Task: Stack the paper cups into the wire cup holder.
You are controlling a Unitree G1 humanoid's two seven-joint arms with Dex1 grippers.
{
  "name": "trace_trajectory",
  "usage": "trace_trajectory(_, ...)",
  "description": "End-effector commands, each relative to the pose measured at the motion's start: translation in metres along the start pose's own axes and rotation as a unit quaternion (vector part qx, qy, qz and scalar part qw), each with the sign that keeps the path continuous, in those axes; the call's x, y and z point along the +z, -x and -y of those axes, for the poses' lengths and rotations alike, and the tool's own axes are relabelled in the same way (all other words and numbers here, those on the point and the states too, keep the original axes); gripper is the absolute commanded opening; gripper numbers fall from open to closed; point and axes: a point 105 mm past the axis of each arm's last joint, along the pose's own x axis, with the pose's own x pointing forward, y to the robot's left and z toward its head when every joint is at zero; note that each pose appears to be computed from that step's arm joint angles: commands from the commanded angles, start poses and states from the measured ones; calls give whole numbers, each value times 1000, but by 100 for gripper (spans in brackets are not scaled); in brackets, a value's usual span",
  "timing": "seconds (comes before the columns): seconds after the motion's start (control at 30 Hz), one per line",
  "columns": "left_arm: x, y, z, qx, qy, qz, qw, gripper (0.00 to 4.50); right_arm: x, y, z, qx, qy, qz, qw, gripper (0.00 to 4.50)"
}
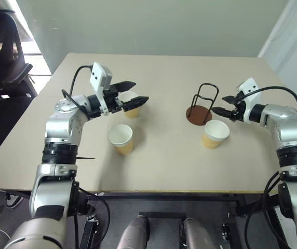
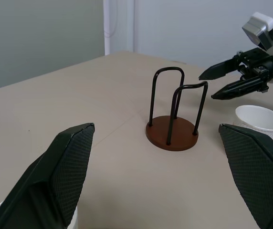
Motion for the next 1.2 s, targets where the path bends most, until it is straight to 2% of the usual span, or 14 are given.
trace_trajectory(0.03,18,3,-2,5,-27,20,999,448,19,-4,2,0,23,25,999,332)
trace_trajectory(0.27,15,3,-3,9,-29,16,999,448,23,-17,-3,9,25,27,999,332)
trace_trajectory(0.3,15,3,-3,9,-29,16,999,450,23,-18,-4,10,26,27,999,313)
trace_trajectory(0.37,15,3,-4,10,-30,15,999,450,23,-19,-5,14,27,23,999,273)
trace_trajectory(0.53,15,3,-4,12,-32,13,999,450,24,-19,-6,29,30,14,999,93)
trace_trajectory(0.63,15,3,-4,12,-33,13,999,450,26,-17,-8,48,33,7,998,2)
trace_trajectory(0.93,16,2,-5,9,-33,13,999,450,39,-11,-23,105,42,15,993,2)
trace_trajectory(1.2,15,-2,-4,3,-33,10,999,450,78,-6,-52,155,78,55,983,2)
